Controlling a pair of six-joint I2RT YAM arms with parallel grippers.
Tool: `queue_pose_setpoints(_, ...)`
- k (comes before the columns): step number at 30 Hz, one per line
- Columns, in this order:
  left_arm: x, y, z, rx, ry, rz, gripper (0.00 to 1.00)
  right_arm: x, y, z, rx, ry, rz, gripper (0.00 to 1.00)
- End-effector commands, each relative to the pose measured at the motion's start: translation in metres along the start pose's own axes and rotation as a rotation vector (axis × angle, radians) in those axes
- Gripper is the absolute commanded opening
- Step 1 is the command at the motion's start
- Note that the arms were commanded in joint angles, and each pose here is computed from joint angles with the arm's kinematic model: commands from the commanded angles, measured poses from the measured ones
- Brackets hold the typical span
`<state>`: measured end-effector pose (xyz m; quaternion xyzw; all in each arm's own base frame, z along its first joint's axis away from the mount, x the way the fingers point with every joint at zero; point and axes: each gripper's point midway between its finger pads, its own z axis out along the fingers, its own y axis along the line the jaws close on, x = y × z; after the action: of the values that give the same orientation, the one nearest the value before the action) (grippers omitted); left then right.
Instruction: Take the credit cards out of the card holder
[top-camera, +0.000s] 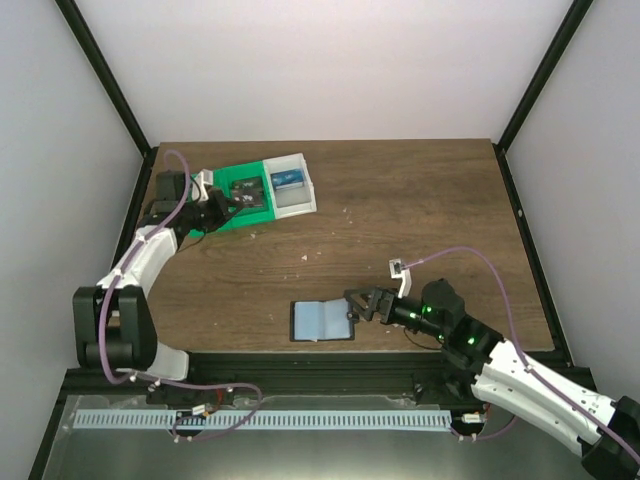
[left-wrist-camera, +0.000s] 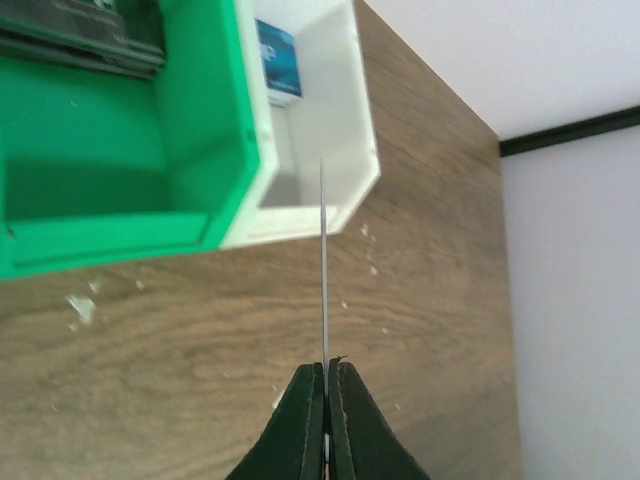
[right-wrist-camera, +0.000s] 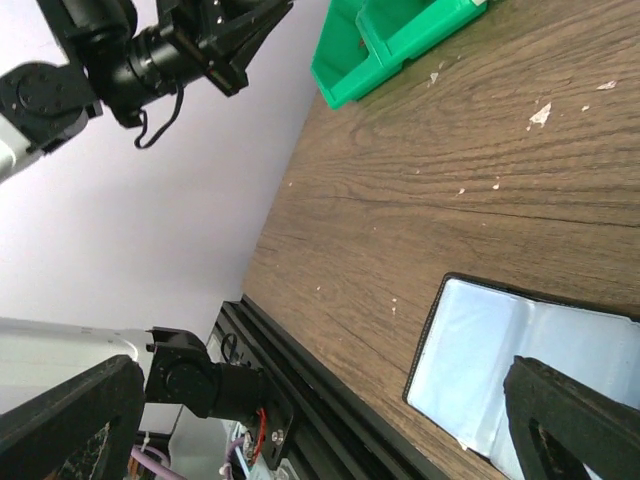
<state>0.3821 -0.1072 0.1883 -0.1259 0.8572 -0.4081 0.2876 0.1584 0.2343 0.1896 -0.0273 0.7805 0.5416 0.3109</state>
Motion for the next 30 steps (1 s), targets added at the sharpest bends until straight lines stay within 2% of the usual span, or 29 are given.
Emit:
queue_pose_setpoints(1, -0.026, 0.015, 0.014, -0.076, -0.001, 0.03, 0.0, -0.011, 0.009, -0.003, 0.006, -0.027, -0.055, 1.0)
queue_pose_setpoints(5, -0.056, 0.031, 0.025, -0.18, -0.04, 0.067, 0.0, -0.014, 0.01, -0.004, 0.01, -0.038, -0.049, 1.0)
queue_pose_setpoints(10, -0.071, 0.043, 0.046, -0.196, -0.003, 0.064, 0.0, -0.016, 0.011, -0.003, 0.01, -0.043, -0.033, 1.0)
queue_pose_setpoints(19, -0.078, 0.065, 0.079, -0.188, 0.028, 0.013, 0.0, -0.018, 0.01, -0.002, 0.043, -0.035, -0.03, 1.0)
queue_pose_setpoints(30, -0.095, 0.072, 0.1, -0.169, 0.024, 0.003, 0.0, -0.018, 0.007, 0.005, 0.06, -0.025, -0.008, 1.0)
